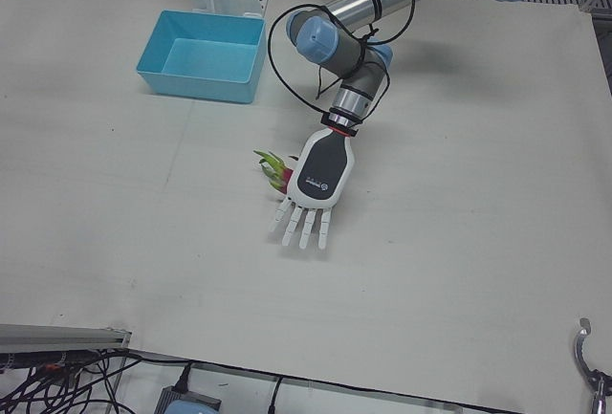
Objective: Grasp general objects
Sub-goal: 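Close the left hand's fingers around the dragon fruit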
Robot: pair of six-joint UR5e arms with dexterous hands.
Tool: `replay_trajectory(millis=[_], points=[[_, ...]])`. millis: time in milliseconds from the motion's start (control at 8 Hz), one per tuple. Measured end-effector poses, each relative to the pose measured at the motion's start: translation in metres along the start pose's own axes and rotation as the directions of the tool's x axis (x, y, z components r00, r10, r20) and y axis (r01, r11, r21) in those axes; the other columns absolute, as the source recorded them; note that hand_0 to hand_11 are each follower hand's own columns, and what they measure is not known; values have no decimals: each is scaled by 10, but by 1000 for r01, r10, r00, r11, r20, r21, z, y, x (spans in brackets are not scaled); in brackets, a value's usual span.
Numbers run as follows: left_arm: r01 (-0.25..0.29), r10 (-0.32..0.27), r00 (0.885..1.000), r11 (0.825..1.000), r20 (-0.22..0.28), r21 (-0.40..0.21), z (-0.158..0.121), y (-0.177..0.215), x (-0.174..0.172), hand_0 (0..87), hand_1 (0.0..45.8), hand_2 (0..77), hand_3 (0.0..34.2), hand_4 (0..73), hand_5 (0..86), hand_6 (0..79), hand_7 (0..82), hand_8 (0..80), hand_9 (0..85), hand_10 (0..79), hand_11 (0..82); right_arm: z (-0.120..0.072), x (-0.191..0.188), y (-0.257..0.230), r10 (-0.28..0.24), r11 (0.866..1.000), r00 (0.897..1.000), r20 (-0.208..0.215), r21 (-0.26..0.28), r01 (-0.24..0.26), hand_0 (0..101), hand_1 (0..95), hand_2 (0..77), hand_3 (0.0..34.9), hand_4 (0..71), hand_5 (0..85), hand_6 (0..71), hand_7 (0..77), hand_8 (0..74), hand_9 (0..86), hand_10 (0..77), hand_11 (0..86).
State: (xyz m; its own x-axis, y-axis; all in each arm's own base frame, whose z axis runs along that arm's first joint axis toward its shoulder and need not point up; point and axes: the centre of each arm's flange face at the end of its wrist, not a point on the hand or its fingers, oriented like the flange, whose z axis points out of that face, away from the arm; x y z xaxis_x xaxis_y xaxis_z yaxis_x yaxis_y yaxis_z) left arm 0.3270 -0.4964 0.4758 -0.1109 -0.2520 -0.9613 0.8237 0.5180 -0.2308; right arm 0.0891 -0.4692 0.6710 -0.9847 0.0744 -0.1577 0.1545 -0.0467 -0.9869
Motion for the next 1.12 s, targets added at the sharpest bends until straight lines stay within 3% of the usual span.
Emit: replay_trajectory(millis=[500, 625, 875, 1000, 1125], points=[[-3, 3, 1000, 1000, 4, 3, 1, -1, -4, 795, 0, 82, 151, 0, 22, 5, 5, 11, 5, 5, 0, 0, 0, 1, 0, 1000, 1000, 0, -1, 0, 0, 949, 774, 0, 0, 0, 0, 0, 0, 5, 0, 0], [-2, 2, 1000, 1000, 1, 3, 2, 0, -3, 796, 0, 82, 175, 0, 22, 5, 5, 11, 5, 5, 0, 0, 0, 0, 0, 1000, 1000, 0, -1, 0, 0, 949, 774, 0, 0, 0, 0, 0, 0, 5, 0, 0], [-3, 3, 1000, 1000, 0, 3, 2, 0, -3, 770, 0, 82, 174, 0, 22, 11, 104, 11, 5, 5, 0, 0, 0, 0, 0, 1000, 1000, 0, -1, 0, 0, 949, 774, 0, 0, 0, 0, 0, 0, 5, 0, 0], [-3, 3, 1000, 1000, 0, 3, 2, 0, -3, 756, 0, 82, 165, 44, 22, 11, 164, 11, 5, 5, 0, 0, 0, 0, 0, 1000, 1000, 0, -1, 0, 0, 949, 774, 0, 0, 0, 0, 0, 0, 5, 0, 5], [-4, 4, 1000, 1000, 1, 3, 2, 0, -3, 754, 0, 82, 121, 153, 142, 11, 164, 11, 5, 5, 0, 0, 0, 0, 0, 1000, 1000, 0, -1, 0, 0, 949, 774, 0, 0, 0, 0, 0, 0, 5, 0, 5]])
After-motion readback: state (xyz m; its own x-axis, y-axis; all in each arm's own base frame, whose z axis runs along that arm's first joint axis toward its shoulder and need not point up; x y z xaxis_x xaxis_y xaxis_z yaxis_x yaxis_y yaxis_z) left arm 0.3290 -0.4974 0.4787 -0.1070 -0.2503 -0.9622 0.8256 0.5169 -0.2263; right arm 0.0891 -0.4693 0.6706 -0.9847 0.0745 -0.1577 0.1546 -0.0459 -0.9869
